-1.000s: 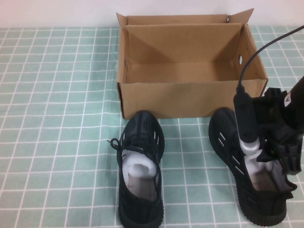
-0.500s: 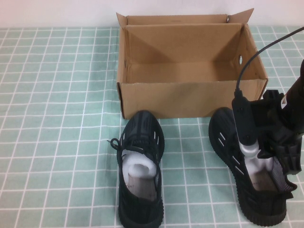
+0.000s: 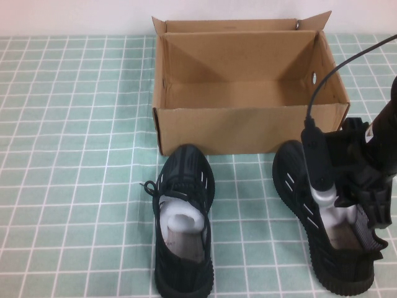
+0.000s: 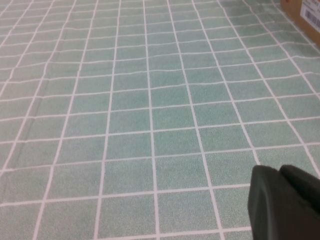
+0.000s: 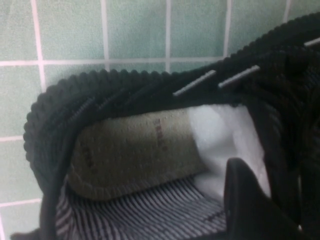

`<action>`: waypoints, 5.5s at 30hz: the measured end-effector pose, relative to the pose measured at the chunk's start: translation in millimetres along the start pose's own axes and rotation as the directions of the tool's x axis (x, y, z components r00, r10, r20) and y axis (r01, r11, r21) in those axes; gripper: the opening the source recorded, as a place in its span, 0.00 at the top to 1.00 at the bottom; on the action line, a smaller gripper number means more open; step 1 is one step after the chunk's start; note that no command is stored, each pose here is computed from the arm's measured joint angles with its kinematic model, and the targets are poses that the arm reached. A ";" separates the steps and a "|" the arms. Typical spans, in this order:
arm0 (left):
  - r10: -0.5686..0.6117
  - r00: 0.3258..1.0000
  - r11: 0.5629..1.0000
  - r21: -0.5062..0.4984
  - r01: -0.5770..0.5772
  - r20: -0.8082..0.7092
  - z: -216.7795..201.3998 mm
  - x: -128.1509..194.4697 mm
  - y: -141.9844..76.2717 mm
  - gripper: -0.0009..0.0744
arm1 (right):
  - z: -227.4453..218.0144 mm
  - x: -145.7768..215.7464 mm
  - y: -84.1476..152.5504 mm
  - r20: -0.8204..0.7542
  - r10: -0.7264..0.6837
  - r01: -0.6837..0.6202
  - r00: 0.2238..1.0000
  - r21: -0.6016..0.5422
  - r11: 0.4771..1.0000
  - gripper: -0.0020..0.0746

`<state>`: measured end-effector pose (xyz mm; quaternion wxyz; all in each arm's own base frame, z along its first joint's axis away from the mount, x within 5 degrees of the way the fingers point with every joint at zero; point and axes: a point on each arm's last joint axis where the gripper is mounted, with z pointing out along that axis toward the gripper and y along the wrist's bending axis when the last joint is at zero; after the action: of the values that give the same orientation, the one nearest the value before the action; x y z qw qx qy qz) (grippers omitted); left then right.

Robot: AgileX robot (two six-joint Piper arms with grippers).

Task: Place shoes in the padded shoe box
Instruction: Pick up the shoe from the table, then place the shoe in the shoe box

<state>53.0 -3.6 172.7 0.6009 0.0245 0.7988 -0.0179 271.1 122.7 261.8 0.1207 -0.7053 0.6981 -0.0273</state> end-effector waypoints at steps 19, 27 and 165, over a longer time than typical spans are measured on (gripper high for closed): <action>0.000 1.000 1.000 0.000 0.000 0.000 0.0 0.0 0.0 0.99 | 10.0 -2.0 -2.3 -0.015 0.040 -0.040 0.999 -0.016 0.999 0.88; 0.000 1.000 1.000 0.000 0.000 0.000 0.0 0.0 0.0 0.99 | 6.6 -0.8 -1.6 -0.023 0.035 -0.035 0.999 -0.008 0.999 0.97; 0.000 1.000 1.000 0.000 0.000 0.000 0.0 0.0 0.0 0.99 | 63.1 -101.6 -208.9 0.631 0.767 -0.989 0.119 0.009 0.146 0.98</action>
<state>53.0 -3.6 172.7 0.6009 0.0245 0.7988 -0.0179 486.0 231.0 257.4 0.4344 -0.0548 0.8958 0.0767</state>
